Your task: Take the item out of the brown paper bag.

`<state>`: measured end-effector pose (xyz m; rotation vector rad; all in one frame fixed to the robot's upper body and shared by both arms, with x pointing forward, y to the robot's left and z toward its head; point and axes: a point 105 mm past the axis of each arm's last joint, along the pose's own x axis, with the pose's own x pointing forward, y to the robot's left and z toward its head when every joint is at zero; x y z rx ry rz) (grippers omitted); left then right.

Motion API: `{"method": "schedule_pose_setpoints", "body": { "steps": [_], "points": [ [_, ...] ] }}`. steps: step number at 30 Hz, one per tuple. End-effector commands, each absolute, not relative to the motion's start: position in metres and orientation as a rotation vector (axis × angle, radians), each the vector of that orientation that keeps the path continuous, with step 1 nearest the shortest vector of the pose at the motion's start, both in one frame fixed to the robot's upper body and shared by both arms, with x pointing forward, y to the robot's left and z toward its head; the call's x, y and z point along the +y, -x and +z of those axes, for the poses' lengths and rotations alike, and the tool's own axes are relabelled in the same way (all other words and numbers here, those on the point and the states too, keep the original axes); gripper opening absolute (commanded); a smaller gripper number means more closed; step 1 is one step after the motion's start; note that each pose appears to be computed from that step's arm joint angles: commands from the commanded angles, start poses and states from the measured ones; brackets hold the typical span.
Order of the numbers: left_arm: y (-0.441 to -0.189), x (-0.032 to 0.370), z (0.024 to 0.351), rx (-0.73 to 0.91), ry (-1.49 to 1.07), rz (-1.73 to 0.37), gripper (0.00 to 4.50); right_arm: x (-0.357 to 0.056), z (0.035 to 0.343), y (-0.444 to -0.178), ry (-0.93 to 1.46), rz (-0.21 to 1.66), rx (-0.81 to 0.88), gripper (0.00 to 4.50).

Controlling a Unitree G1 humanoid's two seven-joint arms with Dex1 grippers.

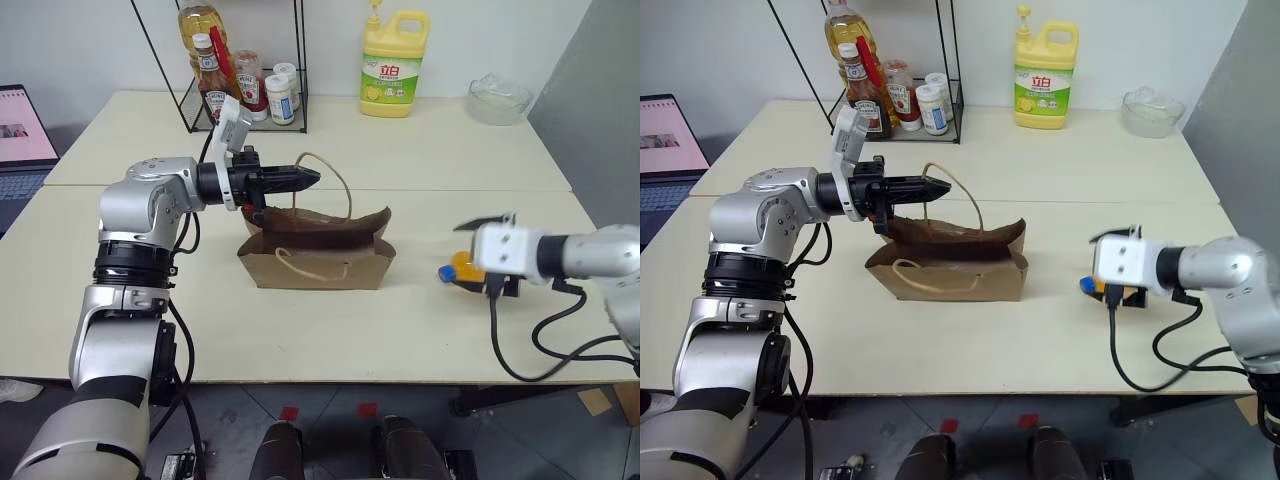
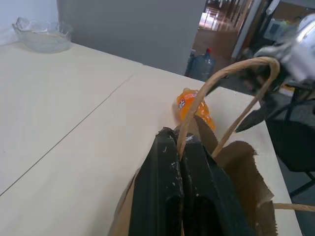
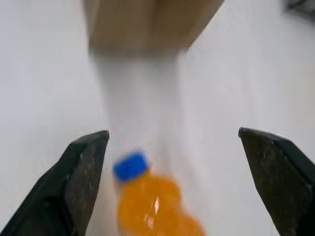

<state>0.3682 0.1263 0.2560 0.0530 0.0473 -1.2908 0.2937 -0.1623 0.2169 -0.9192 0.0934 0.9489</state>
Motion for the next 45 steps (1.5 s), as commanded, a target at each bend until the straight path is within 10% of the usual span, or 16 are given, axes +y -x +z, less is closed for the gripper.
{"method": "schedule_pose_setpoints", "body": {
  "steps": [1, 6, 16, 28, 45],
  "points": [
    [-0.373, 0.132, 0.265, 0.005, -0.092, -1.243, 0.00, -0.148, 0.250, -0.274, 0.684, 0.955, -0.009, 4.44],
    [-0.389, 0.138, 0.266, -0.011, -0.121, -1.157, 0.59, -0.129, 0.263, -0.263, 0.533, 0.967, -0.077, 4.50],
    [-0.395, 0.157, 0.275, -0.093, -0.214, -1.062, 3.60, -0.114, 0.267, -0.265, 0.462, 0.968, -0.114, 4.50],
    [-0.370, 0.216, 0.289, -0.160, -0.135, -0.750, 3.60, -0.120, 0.263, -0.272, 0.363, 0.897, -0.138, 4.50],
    [-0.309, 0.233, 0.177, 0.004, -0.327, -0.440, 3.60, -0.134, 0.178, -0.247, 0.315, 0.755, -0.101, 4.50]
  ]
}}
